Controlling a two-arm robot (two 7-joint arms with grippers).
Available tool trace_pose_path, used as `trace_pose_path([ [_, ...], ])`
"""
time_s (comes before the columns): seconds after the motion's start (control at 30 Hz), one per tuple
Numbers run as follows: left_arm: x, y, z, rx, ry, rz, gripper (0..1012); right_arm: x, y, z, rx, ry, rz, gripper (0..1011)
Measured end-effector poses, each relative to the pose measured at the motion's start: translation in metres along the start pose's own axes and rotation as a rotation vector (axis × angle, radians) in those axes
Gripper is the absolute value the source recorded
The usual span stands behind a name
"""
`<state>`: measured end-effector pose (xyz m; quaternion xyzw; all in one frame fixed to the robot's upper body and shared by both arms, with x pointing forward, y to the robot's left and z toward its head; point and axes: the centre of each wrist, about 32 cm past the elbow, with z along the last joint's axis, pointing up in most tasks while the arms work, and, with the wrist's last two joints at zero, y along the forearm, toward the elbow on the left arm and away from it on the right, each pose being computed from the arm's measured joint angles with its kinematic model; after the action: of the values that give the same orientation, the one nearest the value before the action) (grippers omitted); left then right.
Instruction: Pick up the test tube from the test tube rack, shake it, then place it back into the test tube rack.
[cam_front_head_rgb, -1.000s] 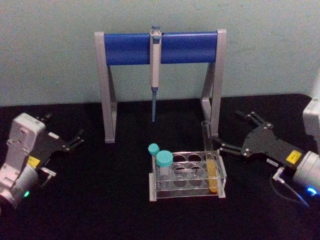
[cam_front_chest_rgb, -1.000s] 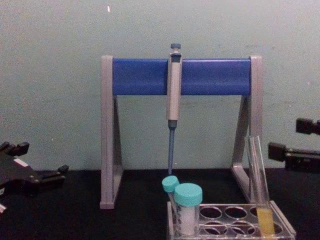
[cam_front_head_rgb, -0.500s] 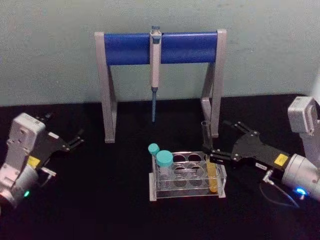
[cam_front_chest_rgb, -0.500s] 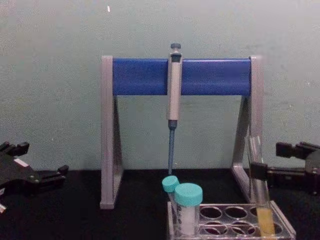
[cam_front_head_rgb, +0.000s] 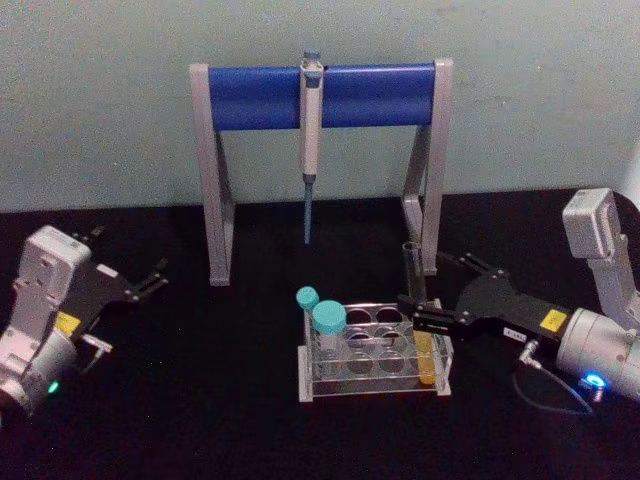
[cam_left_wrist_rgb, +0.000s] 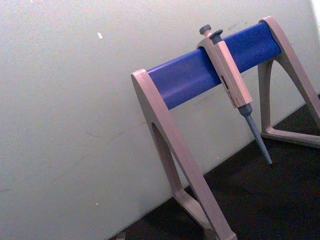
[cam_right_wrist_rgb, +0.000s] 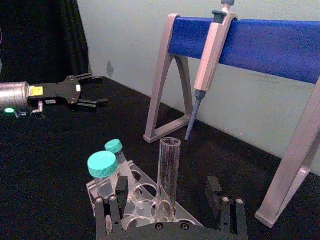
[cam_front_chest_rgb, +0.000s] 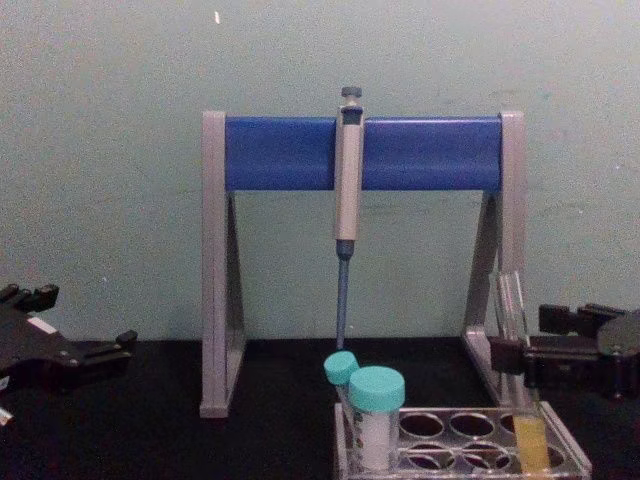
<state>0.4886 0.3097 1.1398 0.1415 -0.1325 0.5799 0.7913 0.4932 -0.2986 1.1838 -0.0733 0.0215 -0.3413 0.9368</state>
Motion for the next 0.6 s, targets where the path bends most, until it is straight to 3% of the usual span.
trace_pose_path([
  [0.6, 0.0000, 0.0000, 0.0000, 0.000, 0.000, 0.000, 1001, 0.0040, 0.0045, -0.0012, -0.032, 0.027, 0.011, 1000],
])
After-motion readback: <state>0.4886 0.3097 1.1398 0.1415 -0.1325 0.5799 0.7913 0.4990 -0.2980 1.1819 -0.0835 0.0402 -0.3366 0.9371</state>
